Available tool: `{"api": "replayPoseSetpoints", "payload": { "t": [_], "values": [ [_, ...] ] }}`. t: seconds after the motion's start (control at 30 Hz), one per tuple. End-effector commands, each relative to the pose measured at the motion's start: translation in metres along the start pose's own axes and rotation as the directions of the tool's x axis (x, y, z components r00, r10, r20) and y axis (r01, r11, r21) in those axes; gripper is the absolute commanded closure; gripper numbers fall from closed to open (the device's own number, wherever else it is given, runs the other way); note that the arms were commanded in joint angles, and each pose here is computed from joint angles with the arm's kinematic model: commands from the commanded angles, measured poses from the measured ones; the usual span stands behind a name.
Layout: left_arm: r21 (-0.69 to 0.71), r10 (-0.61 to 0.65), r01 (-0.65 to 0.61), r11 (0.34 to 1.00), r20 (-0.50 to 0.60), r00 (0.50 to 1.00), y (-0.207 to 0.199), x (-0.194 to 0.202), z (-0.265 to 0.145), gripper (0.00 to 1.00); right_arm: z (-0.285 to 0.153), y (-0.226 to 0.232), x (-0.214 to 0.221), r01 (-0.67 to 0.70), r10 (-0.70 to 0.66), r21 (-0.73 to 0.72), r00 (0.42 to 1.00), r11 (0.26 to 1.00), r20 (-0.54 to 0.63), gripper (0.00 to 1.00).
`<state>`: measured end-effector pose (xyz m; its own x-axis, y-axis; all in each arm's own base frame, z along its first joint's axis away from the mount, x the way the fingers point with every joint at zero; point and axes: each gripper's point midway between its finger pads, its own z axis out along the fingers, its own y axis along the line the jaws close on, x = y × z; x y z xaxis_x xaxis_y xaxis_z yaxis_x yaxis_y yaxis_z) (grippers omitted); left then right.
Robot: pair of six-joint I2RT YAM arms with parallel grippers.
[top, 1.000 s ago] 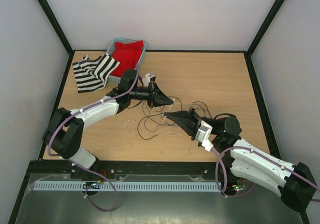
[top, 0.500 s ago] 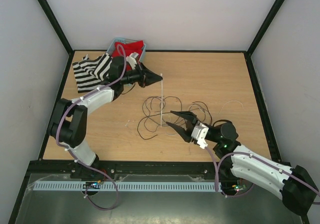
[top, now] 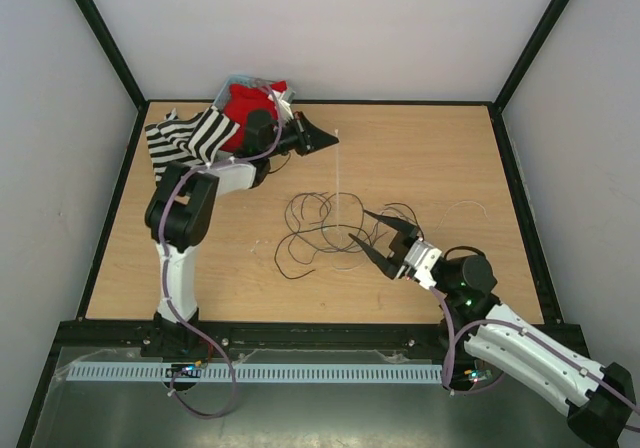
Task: Zip-tie the wires
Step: Adjust the ribbon.
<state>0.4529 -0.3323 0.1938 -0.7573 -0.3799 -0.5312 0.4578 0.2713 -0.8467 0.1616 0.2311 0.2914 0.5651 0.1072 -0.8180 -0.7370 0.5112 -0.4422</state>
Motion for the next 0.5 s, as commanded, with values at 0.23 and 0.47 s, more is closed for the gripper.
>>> {"api": "replayPoseSetpoints", "payload": {
  "t": [0.23,0.47],
  "values": [
    [0.141,0.267,-0.279,0.95,0.098,0.959,0.004,-0.024,0.028,1.0,-0.017,0.008,0.013,-0.074,0.075,0.022,0.997,0.997,-0.03,0.37],
    [0.142,0.296,-0.306,0.941,0.087,0.951,0.02,-0.022,0.037,1.0,-0.011,0.011,0.016,-0.075,0.075,-0.001,0.996,0.997,-0.038,0.37]
  ]
}}
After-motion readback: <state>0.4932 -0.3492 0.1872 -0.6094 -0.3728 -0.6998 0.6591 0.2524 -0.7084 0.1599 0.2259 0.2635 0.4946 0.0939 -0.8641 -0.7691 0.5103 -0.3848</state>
